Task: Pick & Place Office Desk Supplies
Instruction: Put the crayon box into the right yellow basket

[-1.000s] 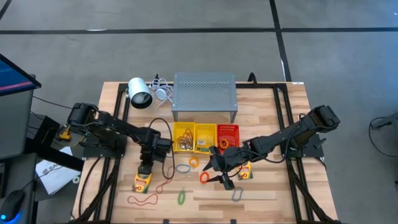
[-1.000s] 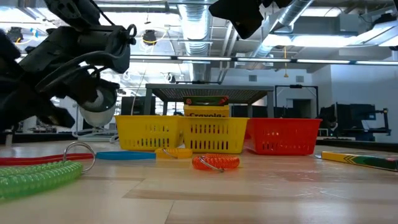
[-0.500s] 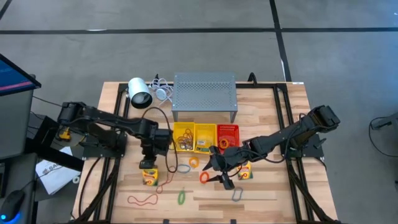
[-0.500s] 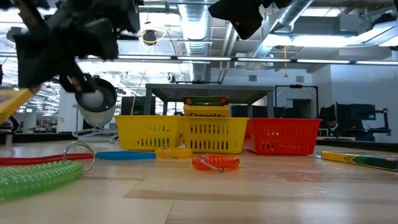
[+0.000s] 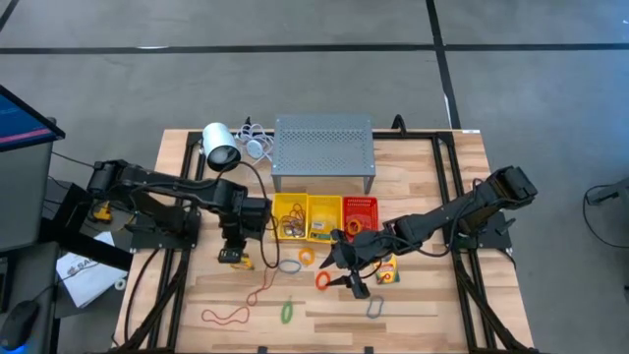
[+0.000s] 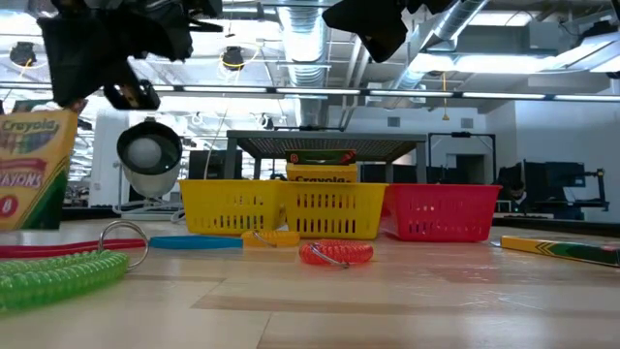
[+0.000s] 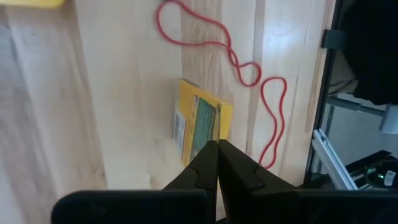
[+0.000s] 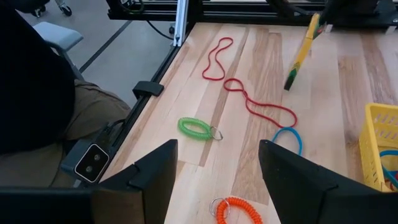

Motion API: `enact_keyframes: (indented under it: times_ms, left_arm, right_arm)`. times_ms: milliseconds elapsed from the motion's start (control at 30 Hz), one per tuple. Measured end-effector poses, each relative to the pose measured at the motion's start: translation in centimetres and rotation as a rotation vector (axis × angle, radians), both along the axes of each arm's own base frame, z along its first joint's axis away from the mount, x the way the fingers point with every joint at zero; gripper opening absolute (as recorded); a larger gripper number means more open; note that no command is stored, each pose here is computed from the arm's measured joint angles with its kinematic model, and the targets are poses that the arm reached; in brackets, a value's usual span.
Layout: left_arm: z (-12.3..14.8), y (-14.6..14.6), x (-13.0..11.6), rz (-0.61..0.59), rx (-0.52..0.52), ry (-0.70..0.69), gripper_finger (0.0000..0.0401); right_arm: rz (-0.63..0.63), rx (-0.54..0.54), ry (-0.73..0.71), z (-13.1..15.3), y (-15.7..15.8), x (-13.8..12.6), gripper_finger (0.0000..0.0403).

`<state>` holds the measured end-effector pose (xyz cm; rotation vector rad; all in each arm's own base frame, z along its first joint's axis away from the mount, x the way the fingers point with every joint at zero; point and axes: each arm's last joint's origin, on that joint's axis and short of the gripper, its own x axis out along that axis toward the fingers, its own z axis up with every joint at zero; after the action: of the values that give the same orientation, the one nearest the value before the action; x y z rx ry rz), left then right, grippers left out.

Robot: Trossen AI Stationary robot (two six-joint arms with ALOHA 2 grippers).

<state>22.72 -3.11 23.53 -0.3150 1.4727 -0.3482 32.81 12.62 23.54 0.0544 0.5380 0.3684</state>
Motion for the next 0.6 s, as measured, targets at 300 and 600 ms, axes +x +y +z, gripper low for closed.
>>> enact_keyframes:
  times_ms: [300, 600]
  left_arm:
    - [2.9, -0.4, 0.9, -0.015, 0.02, -0.085, 0.0]
    - [5.9, -0.5, 1.3, -0.035, 0.043, -0.149, 0.0]
  right_arm:
    - [-0.001, 0.001, 0.002, 0.0, 0.0, 0.0, 0.0221]
    - [-0.001, -0.002, 0.012, -0.1, 0.0, -0.1, 0.0221]
